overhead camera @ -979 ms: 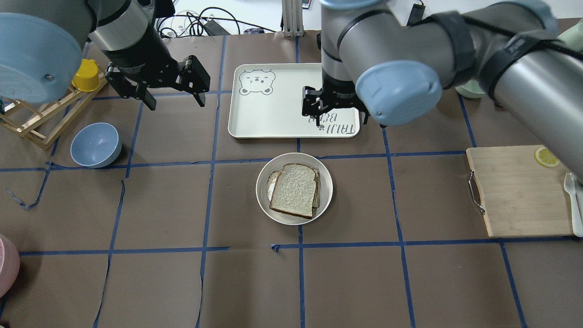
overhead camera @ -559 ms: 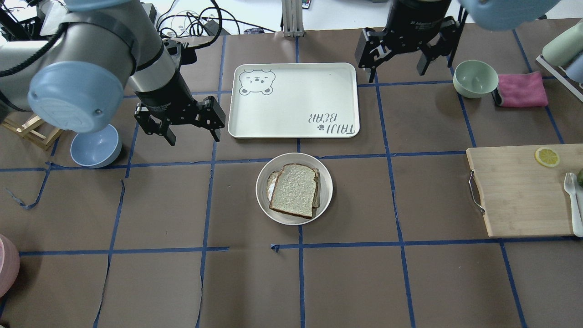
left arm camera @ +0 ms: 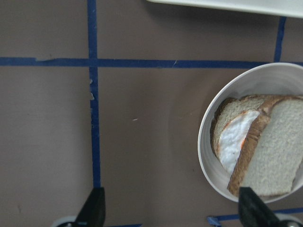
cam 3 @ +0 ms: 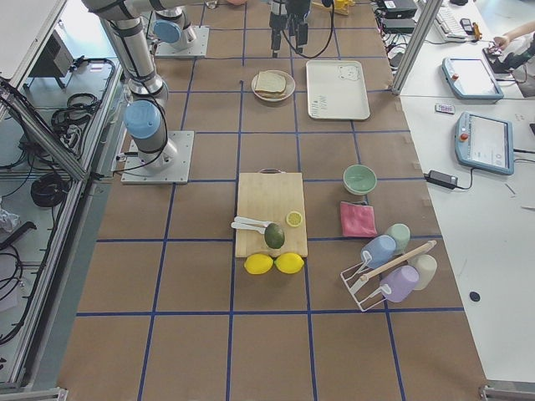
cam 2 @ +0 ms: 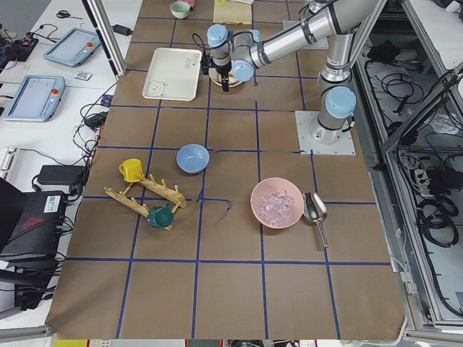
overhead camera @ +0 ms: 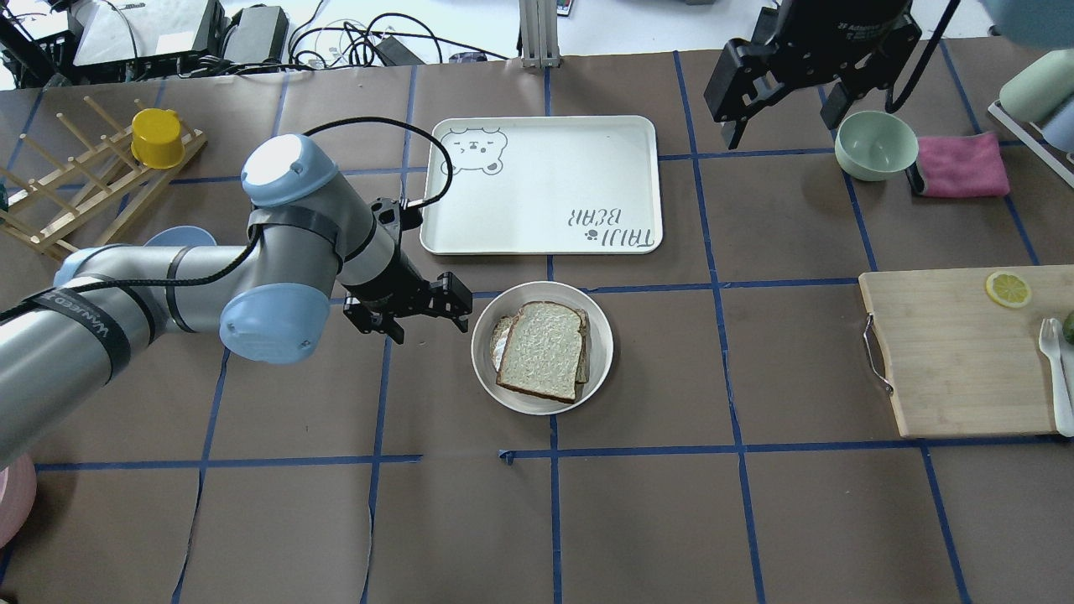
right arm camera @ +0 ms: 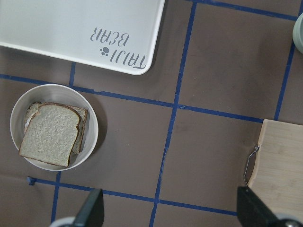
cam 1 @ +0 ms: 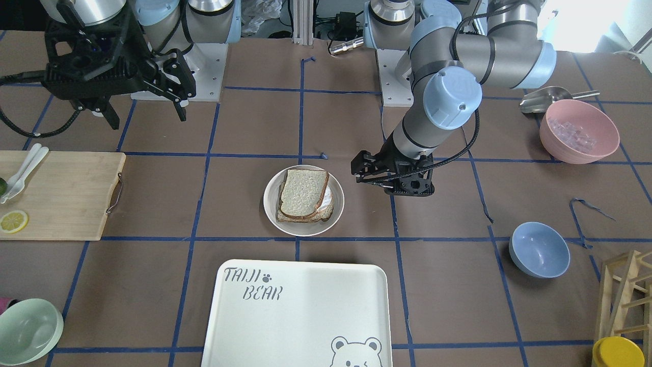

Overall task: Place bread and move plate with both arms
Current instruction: 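Reach the left gripper to the plate rim and grasp it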

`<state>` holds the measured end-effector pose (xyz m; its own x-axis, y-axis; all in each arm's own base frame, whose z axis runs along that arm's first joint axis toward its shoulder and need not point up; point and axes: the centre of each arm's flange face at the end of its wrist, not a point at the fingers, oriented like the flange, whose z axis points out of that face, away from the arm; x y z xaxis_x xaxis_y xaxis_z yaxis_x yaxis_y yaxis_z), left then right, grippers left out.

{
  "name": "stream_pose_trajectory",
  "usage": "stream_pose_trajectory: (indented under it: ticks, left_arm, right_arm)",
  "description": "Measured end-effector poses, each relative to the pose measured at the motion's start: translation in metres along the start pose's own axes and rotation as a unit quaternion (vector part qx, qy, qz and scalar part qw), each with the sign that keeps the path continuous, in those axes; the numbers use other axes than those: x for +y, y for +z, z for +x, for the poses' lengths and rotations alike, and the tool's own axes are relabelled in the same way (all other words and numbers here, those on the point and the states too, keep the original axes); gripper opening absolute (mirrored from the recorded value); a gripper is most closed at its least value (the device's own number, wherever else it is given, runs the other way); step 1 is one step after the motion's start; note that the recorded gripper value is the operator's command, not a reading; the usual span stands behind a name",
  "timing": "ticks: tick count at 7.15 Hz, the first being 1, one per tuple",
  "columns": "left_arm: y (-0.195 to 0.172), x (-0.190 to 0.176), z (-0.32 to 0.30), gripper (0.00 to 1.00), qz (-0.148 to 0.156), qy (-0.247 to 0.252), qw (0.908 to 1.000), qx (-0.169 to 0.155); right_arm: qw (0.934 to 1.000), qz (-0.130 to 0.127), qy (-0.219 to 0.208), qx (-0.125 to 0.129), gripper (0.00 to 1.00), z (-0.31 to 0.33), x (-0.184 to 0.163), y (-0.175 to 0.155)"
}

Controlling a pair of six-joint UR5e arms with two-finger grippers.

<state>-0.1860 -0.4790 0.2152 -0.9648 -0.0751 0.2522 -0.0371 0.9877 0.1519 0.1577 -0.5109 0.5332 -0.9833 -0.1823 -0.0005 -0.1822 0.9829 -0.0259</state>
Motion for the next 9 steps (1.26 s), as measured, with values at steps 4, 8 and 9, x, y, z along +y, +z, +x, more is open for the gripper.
stream_pose_trajectory:
  ticks: [4,8,9]
  left_arm:
    - [0.047,-0.004,0.001,0.08,-0.035,-0.038,0.9972,0.054]
    - [0.047,-0.004,0.004,0.00,-0.033,-0.036,0.9971,0.058]
    - [0.042,-0.005,0.004,0.00,-0.027,-0.034,0.9973,0.059]
  right_arm:
    - [1.0000,0.001,0.000,0.001,1.00,0.001,0.003,0.010]
    - [1.0000,0.000,-0.002,0.001,1.00,0.001,0.004,0.010]
    - [1.0000,0.000,-0.002,0.001,1.00,0.001,0.004,0.010]
